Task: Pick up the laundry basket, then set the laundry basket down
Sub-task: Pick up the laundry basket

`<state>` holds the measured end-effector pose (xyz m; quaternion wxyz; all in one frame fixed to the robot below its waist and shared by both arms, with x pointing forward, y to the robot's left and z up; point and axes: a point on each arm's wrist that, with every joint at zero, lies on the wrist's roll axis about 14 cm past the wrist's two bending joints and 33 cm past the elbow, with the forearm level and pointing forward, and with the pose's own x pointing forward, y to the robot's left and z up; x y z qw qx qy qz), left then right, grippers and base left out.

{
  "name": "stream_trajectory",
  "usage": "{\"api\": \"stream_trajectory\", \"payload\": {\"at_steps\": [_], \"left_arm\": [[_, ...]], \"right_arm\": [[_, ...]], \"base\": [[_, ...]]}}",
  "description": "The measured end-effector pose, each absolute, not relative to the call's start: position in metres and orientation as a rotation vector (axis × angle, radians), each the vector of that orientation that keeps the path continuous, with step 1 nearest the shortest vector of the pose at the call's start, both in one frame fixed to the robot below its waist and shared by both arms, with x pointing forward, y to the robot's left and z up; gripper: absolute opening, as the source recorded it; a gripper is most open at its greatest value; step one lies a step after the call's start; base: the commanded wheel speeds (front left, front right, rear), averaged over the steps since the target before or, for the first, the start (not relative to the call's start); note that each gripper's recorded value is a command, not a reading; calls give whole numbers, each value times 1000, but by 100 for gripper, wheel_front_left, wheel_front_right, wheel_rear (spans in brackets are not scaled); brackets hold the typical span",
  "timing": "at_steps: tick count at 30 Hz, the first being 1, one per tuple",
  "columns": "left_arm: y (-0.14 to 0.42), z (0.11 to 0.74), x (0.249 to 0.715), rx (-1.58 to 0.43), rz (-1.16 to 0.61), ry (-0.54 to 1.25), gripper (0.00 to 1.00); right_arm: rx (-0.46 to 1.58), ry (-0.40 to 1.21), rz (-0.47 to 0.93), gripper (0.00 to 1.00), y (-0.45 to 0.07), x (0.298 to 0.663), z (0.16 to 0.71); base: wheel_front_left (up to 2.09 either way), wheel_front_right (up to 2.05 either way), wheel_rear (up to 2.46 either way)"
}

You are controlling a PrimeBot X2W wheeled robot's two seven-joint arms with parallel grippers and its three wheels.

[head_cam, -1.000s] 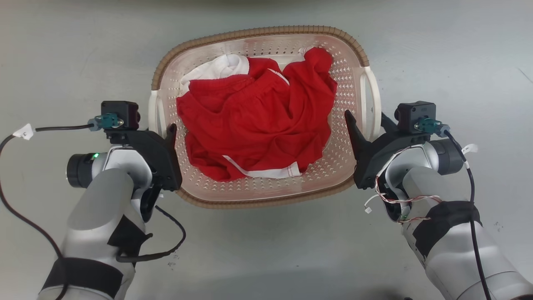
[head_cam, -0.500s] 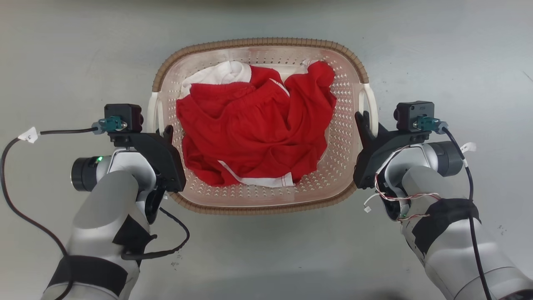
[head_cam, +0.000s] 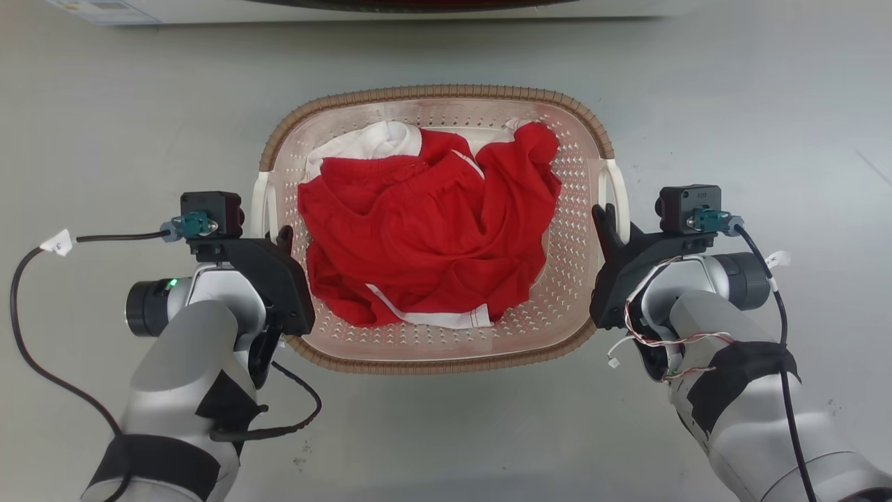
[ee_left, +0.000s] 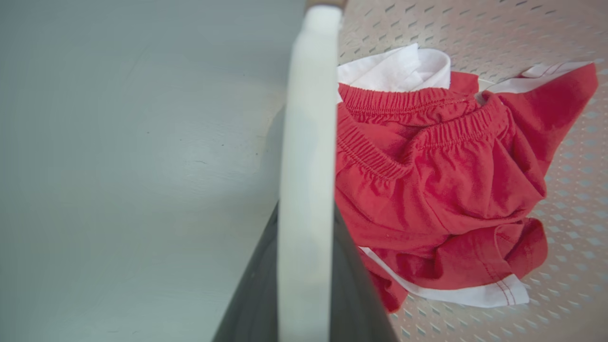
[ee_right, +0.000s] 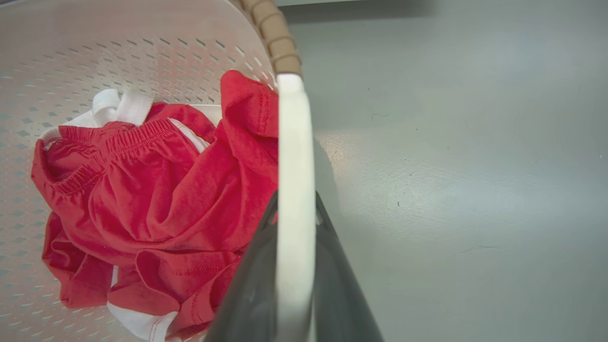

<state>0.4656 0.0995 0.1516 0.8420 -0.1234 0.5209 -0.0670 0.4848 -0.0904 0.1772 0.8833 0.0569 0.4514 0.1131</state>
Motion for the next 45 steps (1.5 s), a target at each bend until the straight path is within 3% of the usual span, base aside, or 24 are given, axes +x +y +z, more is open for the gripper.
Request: {"api": "stream_trajectory", "payload": {"at_steps": [16,45], "left_arm": [[96,191,453,-269,-142,1066,0],[93,258,378,-300,-153,1113,0]], "right_arm": [[130,910,216,0,-95,471,218],[149,978,229,0,-99,392,281]], "base": [[0,0,0],[0,0,0]]}}
